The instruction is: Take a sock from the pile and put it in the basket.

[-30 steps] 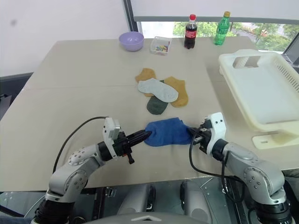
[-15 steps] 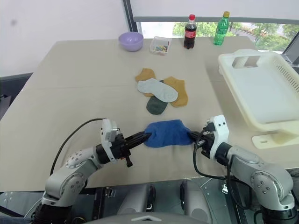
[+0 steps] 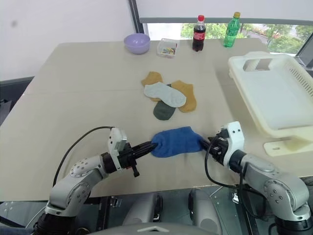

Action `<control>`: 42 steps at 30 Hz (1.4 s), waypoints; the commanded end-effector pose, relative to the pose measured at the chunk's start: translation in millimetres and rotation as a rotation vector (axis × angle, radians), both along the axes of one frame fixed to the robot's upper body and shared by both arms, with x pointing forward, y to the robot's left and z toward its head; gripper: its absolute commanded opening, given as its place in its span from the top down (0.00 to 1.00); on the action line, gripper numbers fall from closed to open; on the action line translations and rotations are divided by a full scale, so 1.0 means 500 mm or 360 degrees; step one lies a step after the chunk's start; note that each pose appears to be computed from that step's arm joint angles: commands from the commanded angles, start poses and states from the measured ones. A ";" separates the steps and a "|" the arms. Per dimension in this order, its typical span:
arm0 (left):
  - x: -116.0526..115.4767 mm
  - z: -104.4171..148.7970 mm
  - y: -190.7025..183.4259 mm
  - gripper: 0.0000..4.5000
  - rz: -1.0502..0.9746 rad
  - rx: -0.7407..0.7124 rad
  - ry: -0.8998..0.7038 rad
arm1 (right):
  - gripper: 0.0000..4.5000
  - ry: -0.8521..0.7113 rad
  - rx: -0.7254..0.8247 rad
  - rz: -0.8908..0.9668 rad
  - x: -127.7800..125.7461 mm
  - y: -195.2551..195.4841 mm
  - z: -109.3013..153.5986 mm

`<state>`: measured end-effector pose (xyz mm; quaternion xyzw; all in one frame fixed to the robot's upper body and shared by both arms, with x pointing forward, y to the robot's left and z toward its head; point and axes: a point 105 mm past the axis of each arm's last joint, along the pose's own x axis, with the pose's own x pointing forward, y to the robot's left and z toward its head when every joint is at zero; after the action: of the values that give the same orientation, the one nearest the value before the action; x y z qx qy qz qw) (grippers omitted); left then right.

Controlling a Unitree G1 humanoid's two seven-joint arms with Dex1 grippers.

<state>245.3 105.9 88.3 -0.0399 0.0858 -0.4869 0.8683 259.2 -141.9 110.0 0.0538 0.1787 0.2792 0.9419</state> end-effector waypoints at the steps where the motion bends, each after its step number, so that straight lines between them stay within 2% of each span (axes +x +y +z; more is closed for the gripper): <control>1: -0.003 0.003 -0.005 1.00 -0.0033 0.0015 -0.0047 | 0.49 -0.0376 -0.0070 0.0173 0.010 0.044 0.062; 3: -0.004 -0.001 -0.005 1.00 -0.0041 0.0030 -0.0049 | 0.49 -0.0430 -0.0205 0.0227 0.020 0.056 0.051; 5: -0.004 -0.006 -0.006 1.00 -0.0045 0.0041 -0.0053 | 0.49 -0.0568 -0.0510 0.0210 0.054 0.051 0.031; 7: -0.006 -0.008 -0.007 1.00 -0.0049 0.0042 -0.0054 | 0.49 -0.0677 -0.0584 0.0275 0.059 0.070 0.025; 9: -0.006 -0.010 -0.007 1.00 -0.0049 0.0047 -0.0057 | 0.49 -0.0669 -0.0447 0.0316 0.049 0.097 0.019; 13: -0.005 -0.013 -0.004 1.00 -0.0043 0.0054 -0.0060 | 0.49 -0.0709 -0.0460 0.0468 0.033 0.122 0.000; 20: -0.003 -0.020 -0.001 1.00 -0.0063 0.0074 -0.0071 | 0.49 -0.0759 -0.0405 0.0750 0.021 0.117 0.019; 27: -0.001 -0.028 0.005 1.00 -0.0070 0.0083 -0.0067 | 0.49 -0.0662 -0.0478 0.0953 0.054 0.111 0.000; 30: -0.002 -0.032 0.007 1.00 -0.0074 0.0087 -0.0067 | 0.49 -0.0676 -0.0429 0.1034 0.063 0.119 0.009; 39: -0.004 -0.034 0.012 1.00 -0.0066 0.0094 -0.0066 | 0.49 -0.0569 -0.0434 0.1346 0.050 0.121 -0.009; 42: -0.004 -0.031 0.012 1.00 -0.0066 0.0093 -0.0073 | 0.49 -0.0500 -0.0532 0.1381 0.058 0.115 -0.036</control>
<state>244.8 111.7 68.9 -0.0057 0.0888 -0.4980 0.8626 287.9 -85.2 90.4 -0.2059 0.0883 0.6126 0.7580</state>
